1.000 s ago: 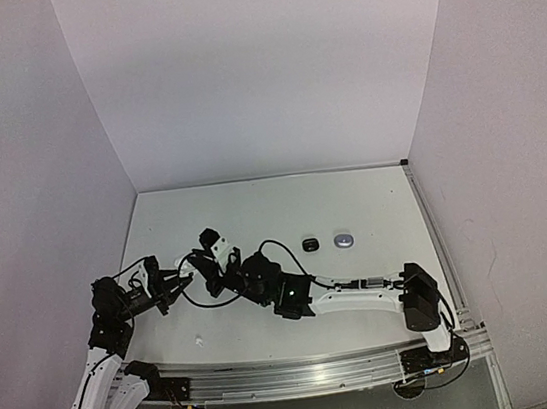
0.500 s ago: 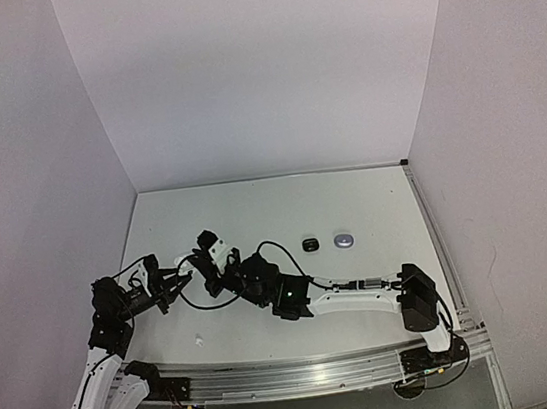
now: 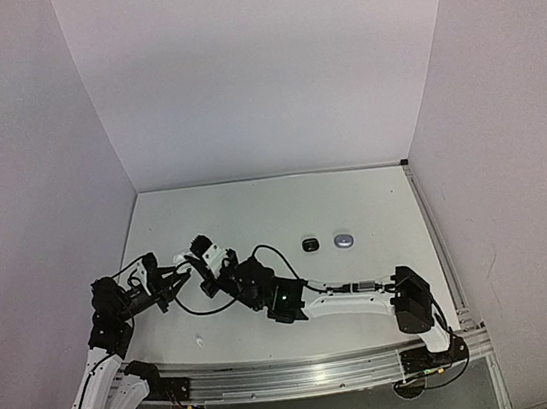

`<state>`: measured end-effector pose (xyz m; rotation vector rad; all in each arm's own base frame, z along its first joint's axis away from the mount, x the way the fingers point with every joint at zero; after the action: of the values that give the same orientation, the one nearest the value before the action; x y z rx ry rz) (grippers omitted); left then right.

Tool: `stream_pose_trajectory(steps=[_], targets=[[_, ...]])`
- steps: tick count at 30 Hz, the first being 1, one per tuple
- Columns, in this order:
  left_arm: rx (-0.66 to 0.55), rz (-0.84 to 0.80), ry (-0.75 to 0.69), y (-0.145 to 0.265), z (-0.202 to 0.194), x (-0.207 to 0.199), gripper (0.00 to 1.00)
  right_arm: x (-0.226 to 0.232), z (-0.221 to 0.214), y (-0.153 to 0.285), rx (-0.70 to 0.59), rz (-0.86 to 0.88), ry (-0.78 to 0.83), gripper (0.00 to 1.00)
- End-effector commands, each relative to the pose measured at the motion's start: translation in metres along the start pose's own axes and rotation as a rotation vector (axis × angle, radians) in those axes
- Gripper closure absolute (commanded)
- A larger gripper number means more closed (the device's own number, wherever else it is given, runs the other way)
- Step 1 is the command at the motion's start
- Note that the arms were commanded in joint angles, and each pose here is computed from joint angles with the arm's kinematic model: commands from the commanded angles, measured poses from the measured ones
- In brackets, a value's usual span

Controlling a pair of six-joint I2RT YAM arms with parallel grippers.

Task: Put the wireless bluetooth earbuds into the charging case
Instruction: Insert the right earbud into the right side groove of the charging case.

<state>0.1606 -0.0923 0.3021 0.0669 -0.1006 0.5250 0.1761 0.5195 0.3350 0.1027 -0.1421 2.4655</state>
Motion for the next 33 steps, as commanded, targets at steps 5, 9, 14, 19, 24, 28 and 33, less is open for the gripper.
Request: stream_pose_trajectory(steps=[5, 9, 14, 19, 24, 28, 33], targets=[[-0.088, 0.071, -0.109, 0.004, 0.022, 0.004, 1.00, 0.009, -0.019, -0.001, 0.054, 0.011, 0.044, 0.89], [-0.084, 0.064, -0.103, 0.003, 0.021, 0.004, 1.00, 0.010, -0.019, -0.003, 0.054, 0.016, 0.045, 0.85], [-0.074, 0.055, -0.096, 0.002, 0.019, 0.004, 1.00, 0.012, -0.015, -0.004, 0.055, 0.040, 0.045, 0.84], [-0.062, 0.026, -0.088, 0.001, 0.016, 0.002, 1.00, 0.015, -0.012, -0.006, 0.057, 0.055, 0.038, 0.87], [-0.050, 0.006, -0.093, 0.001, 0.015, 0.001, 1.00, 0.015, -0.008, -0.008, 0.067, 0.042, 0.030, 0.82], [-0.051, -0.002, -0.098, 0.001, 0.015, 0.001, 1.00, 0.015, -0.007, -0.008, 0.073, 0.031, 0.023, 0.82], [-0.049, -0.018, -0.095, 0.001, 0.015, 0.000, 1.00, 0.014, -0.002, -0.010, 0.077, 0.003, 0.014, 0.81]])
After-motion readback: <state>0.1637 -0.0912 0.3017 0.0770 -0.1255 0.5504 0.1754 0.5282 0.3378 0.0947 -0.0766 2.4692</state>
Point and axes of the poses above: each gripper's point midway between its finger pads, its own y axis back along the fingers, its own x axis along the line the jaws close on, z = x × y, the point moved 10 cm from there along y, back along the fingers, and after that the axes turned 7 degrees about -y, right-handed, at the moved point
